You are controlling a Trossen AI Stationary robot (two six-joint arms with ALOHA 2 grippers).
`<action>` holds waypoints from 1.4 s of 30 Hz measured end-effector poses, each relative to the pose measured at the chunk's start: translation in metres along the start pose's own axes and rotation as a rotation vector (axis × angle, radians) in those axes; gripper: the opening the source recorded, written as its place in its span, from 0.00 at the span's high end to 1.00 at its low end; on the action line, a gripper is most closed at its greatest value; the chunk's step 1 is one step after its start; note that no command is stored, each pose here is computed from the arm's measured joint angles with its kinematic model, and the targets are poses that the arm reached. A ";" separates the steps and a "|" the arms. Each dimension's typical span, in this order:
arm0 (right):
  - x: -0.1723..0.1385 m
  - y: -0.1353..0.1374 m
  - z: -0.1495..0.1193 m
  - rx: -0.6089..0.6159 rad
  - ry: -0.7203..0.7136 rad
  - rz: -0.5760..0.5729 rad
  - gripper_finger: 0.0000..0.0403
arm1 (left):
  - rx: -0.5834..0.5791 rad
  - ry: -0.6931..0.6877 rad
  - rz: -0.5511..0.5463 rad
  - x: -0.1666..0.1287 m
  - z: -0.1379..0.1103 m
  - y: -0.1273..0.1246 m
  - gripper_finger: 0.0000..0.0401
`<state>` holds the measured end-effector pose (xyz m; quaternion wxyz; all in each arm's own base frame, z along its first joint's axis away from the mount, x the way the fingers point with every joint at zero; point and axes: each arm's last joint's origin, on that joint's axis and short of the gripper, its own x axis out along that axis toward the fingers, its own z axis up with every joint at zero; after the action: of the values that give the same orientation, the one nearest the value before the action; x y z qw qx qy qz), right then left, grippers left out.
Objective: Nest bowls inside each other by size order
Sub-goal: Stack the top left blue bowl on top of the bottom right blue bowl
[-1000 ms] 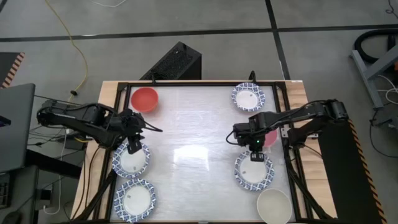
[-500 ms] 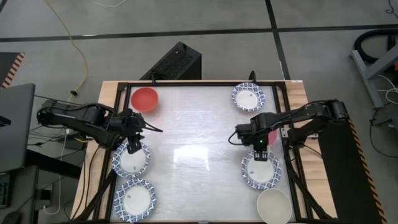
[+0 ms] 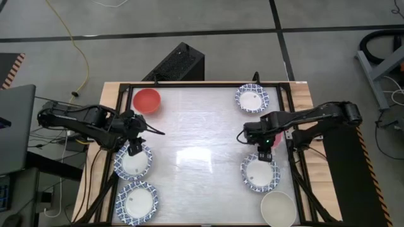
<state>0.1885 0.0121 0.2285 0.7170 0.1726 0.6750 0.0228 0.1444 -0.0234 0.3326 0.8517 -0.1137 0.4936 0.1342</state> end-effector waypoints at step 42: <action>-0.055 0.005 -0.037 0.185 -0.424 0.118 0.66 | 0.174 0.378 -0.080 0.119 -0.039 0.030 0.44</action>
<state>0.1486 0.0099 0.2816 0.8212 0.2776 0.4974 -0.0342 0.1599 0.0059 0.2080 0.7552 -0.0823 0.6494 0.0335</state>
